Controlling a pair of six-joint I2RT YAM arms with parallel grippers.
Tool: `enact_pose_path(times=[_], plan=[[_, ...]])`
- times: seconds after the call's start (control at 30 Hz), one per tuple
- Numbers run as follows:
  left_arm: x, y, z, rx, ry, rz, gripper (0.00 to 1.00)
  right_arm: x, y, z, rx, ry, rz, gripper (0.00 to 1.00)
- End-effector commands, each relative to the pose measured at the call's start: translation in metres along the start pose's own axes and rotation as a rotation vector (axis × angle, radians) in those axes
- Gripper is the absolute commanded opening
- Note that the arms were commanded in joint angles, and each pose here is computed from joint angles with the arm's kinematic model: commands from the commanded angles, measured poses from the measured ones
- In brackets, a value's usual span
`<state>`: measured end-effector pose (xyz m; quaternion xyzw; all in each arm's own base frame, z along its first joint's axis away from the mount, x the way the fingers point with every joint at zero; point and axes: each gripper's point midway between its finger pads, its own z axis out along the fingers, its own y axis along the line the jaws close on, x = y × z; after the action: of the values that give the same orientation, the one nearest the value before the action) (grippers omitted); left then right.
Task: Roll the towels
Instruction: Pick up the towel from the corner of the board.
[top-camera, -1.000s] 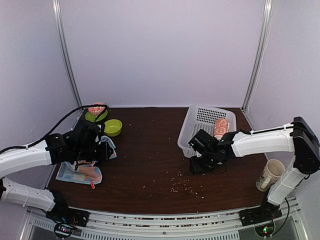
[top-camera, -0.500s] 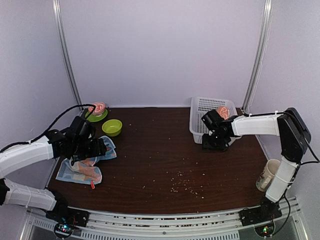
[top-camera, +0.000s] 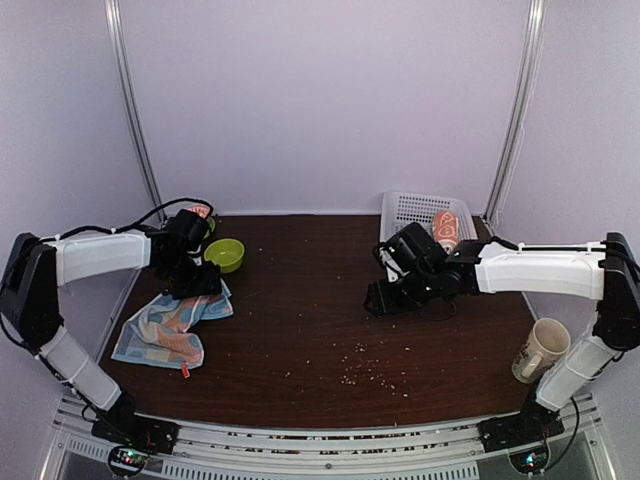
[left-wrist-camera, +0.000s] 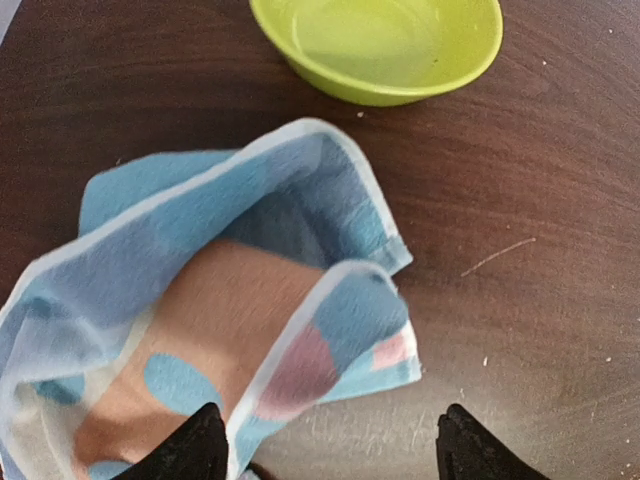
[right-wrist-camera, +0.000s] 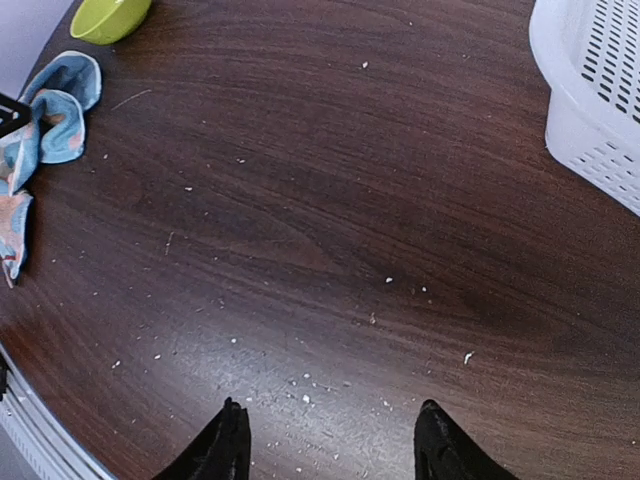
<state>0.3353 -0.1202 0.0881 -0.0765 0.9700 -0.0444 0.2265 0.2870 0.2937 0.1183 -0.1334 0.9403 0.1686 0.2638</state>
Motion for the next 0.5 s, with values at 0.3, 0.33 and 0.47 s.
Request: enact_pose_path(times=[0.3, 0.33, 0.47], plan=[[-0.003, -0.009, 0.047, -0.050, 0.104, 0.166, 0.43, -0.015, 0.007, -0.087, -0.092, -0.149, -0.037, 0.56], [-0.004, -0.012, 0.043, -0.029, 0.096, 0.170, 0.25, -0.017, 0.006, -0.092, -0.089, -0.162, -0.038, 0.56], [-0.011, -0.052, 0.009, 0.097, 0.008, 0.247, 0.00, -0.023, -0.002, -0.114, -0.066, -0.221, -0.040, 0.56]])
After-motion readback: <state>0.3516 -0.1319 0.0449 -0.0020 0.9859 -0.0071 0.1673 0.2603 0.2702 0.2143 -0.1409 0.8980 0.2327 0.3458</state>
